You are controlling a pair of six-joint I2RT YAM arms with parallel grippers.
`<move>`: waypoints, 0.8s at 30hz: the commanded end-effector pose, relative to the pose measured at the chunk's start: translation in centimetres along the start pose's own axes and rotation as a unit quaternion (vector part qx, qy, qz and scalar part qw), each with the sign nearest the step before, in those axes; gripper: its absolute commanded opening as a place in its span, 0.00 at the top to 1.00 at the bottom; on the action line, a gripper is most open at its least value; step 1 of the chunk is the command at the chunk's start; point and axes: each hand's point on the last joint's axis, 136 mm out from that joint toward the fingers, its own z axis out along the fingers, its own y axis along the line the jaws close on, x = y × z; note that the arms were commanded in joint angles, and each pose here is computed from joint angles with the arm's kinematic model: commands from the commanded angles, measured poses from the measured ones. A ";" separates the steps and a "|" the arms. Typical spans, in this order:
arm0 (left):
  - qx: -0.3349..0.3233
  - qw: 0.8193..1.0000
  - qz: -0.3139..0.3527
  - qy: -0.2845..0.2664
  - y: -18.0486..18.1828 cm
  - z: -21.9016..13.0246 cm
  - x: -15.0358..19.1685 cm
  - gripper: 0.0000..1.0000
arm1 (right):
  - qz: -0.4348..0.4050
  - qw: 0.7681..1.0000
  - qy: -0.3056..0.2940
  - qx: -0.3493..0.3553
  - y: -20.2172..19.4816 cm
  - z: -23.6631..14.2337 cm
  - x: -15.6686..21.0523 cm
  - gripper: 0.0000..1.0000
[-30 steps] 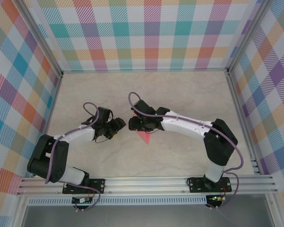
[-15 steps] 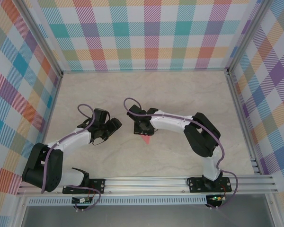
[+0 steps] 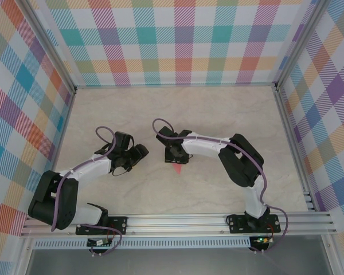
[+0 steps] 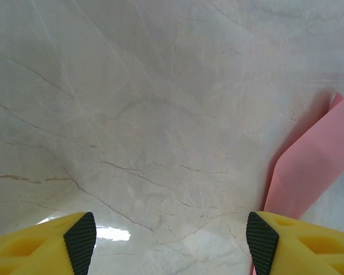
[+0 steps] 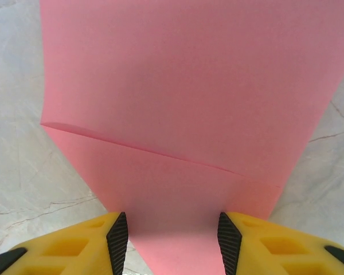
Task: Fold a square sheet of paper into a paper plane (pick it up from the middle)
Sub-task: Fold the wing for the fifth time at the center of the table.
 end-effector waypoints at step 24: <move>0.169 0.974 0.103 0.113 -11.7 3.2 3.6 0.67 | -0.202 0.950 0.095 -0.218 -3.0 -1.7 6.4 0.64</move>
